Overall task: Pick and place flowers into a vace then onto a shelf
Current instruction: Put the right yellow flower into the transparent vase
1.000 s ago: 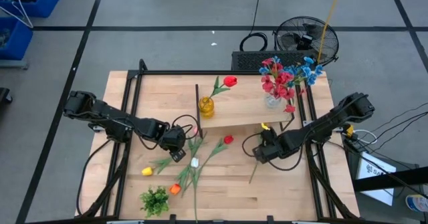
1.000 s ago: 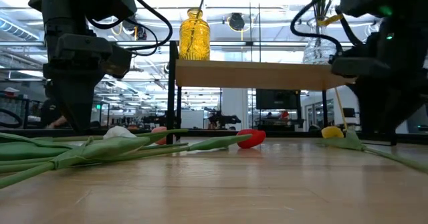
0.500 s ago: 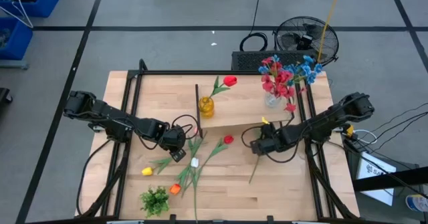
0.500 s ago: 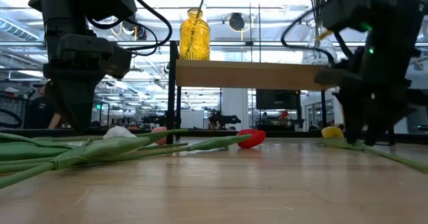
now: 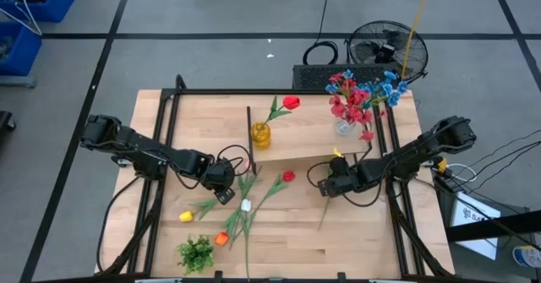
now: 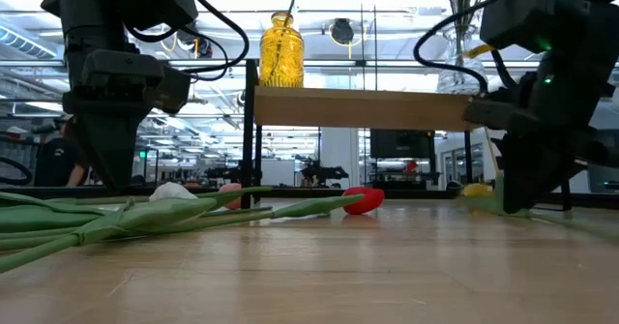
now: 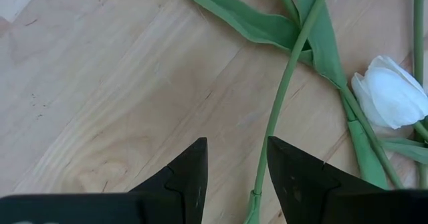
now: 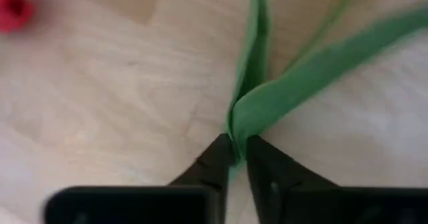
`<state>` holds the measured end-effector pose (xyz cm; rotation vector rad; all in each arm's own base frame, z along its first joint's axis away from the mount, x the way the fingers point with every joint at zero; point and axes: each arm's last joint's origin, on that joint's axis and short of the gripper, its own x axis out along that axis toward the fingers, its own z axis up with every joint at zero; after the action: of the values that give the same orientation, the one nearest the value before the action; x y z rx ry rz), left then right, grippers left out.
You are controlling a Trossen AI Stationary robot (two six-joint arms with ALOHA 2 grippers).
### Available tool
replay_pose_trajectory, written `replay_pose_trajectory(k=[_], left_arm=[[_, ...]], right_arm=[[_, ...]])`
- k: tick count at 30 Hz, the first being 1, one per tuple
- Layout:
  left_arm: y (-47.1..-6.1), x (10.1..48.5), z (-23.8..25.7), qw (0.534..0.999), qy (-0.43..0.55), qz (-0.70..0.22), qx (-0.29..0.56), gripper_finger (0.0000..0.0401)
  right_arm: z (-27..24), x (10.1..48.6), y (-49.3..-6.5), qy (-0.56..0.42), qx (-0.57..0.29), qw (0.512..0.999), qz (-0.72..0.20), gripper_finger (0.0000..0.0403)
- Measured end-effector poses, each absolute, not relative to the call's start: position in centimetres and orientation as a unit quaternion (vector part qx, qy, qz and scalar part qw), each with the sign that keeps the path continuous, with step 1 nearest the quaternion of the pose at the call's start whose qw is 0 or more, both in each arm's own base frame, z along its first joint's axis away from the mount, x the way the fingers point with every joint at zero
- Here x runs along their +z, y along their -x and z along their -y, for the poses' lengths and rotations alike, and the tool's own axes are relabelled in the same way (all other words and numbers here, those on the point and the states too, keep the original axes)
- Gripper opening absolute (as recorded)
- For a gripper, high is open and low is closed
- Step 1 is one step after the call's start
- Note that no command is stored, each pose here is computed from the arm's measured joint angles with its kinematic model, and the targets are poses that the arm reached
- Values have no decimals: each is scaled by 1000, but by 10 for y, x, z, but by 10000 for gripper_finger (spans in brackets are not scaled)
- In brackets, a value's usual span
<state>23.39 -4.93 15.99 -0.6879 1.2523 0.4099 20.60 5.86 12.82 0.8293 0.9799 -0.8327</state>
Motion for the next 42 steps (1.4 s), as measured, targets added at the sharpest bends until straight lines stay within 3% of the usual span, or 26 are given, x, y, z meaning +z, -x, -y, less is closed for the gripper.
replay_pose_trajectory(k=[5,9,14,18,22,26,31,36,42], left_arm=[[-234,160,49,736,316,-569,188,156],[-234,160,49,736,318,-567,188,156],[-235,160,50,737,322,-564,189,156],[-236,161,50,738,330,-557,189,156],[-238,161,50,743,335,-550,185,156],[-239,162,50,744,337,-547,185,156],[-239,162,50,744,337,-547,185,156],[-239,162,50,742,340,-546,187,156],[-239,162,50,744,339,-541,198,156]], right_arm=[[-72,149,-208,-374,-271,780,-422,8],[-86,181,-209,-323,-139,865,-359,3],[-101,239,-203,-215,10,961,-173,2],[-101,288,-186,-87,22,996,11,1],[-92,329,-163,69,-60,984,155,1],[-86,349,-145,208,-115,946,218,1],[-95,352,-145,336,-127,914,190,0],[-105,348,-147,424,-213,878,57,0],[-108,359,-138,448,-221,861,99,0]])
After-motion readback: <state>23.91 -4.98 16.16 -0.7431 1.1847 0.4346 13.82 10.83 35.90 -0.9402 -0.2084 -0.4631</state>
